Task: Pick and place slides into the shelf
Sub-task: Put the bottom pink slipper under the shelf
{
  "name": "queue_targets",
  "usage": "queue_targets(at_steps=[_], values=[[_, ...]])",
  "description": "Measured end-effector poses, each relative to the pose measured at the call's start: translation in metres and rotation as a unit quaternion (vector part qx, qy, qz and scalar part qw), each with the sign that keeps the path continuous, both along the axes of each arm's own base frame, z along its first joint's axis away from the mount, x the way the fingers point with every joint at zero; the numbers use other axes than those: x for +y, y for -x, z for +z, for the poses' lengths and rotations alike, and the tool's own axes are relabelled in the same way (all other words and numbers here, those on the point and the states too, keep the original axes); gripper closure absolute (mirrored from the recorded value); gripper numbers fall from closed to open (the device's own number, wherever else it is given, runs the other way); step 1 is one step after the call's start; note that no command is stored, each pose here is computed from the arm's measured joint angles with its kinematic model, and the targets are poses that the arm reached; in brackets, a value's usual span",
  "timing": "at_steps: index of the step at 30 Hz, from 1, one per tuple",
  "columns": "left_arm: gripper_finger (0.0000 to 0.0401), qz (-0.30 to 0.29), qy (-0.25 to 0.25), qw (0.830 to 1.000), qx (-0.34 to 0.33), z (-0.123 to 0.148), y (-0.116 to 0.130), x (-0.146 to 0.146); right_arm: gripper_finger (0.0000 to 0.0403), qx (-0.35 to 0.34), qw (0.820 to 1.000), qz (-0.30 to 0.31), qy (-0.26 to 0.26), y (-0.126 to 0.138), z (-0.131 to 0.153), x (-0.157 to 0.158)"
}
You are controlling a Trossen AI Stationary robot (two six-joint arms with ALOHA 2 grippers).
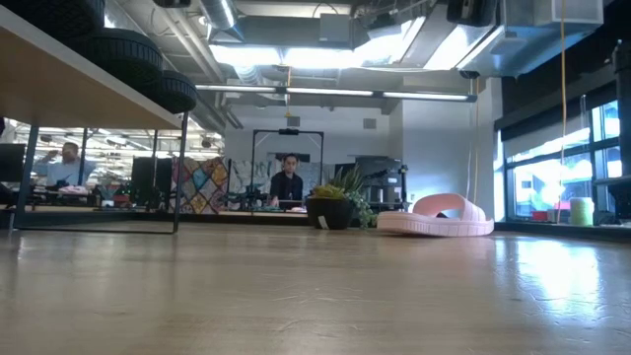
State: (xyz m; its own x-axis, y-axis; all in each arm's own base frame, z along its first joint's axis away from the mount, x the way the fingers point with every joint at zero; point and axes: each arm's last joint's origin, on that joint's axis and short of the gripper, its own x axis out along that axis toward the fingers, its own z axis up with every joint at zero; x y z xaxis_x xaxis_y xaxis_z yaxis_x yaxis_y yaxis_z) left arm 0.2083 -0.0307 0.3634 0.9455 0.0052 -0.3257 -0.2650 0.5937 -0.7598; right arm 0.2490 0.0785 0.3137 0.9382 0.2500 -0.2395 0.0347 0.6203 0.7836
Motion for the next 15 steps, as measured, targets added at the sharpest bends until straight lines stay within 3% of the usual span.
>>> queue_targets(at_steps=[10,15], values=[[0.0362,0.01,-0.006,0.999,-0.036,0.01,0.008,0.008,0.0125,0.009,1.0,0.016,-0.009,0.001,-0.001,0.001],[0.0366,0.009,-0.005,0.999,-0.04,0.012,0.01,0.008,0.0149,0.008,1.0,0.016,-0.009,0.001,-0.001,0.001]])
